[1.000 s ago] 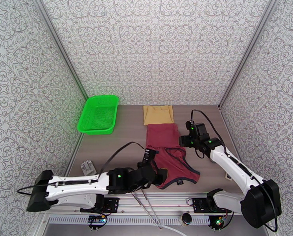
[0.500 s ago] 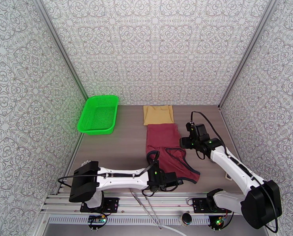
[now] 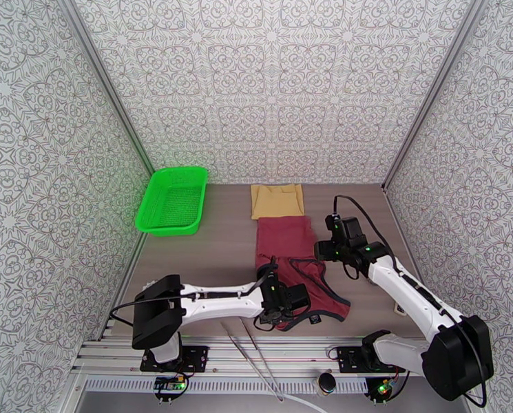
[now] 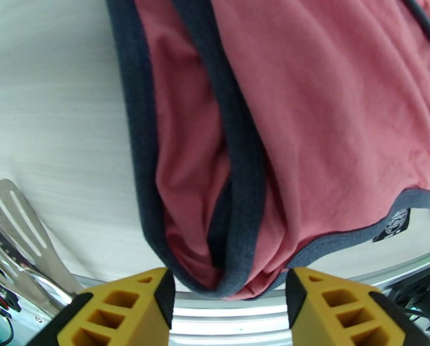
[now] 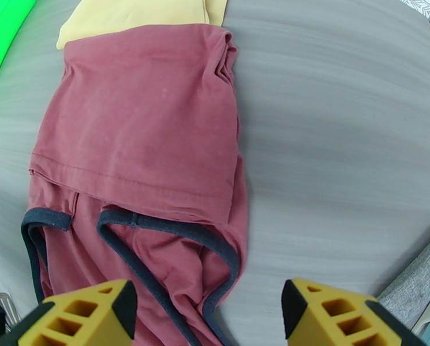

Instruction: Fold and stack the mixed laundry pile

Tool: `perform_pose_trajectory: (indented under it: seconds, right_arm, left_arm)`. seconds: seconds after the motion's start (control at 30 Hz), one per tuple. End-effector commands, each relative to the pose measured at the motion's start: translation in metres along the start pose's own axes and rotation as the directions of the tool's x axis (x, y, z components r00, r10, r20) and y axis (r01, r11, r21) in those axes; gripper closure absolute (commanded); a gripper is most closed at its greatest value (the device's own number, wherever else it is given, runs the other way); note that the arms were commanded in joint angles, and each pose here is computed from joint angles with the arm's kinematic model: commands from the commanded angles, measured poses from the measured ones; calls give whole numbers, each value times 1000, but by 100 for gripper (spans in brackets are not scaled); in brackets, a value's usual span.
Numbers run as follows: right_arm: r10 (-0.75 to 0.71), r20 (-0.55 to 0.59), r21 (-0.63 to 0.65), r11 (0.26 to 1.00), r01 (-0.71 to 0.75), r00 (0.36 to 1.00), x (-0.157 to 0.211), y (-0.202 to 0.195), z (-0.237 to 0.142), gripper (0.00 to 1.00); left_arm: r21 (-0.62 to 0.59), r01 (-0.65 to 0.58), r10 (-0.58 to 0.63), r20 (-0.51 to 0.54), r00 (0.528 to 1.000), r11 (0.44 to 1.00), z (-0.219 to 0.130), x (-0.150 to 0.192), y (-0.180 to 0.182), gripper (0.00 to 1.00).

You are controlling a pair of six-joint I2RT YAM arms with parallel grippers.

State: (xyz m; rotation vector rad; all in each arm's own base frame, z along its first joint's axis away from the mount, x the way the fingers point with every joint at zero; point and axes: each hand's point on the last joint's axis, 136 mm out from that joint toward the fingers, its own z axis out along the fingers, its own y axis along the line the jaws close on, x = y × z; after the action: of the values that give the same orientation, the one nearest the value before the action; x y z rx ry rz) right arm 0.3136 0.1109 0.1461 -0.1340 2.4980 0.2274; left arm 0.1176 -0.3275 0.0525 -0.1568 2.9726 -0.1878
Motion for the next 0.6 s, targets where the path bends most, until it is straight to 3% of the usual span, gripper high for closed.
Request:
perform_pose_trajectory:
  seconds: [0.0,0.23,0.57]
  right_arm:
    - [-12,-24,-3,1000,12,1000,7,0,1,29]
    - [-11,-41,-2,1000,11,999,11,0,4,30]
    - [-5,-68,-2,1000,5,998,20,-1,9,30]
  left_arm:
    - [-22,-15,14,-41,999,1000,3,13,7,44]
    - [-52,-9,5,-77,997,999,14,23,16,44]
    - [-91,-45,42,-36,998,995,24,-6,13,68]
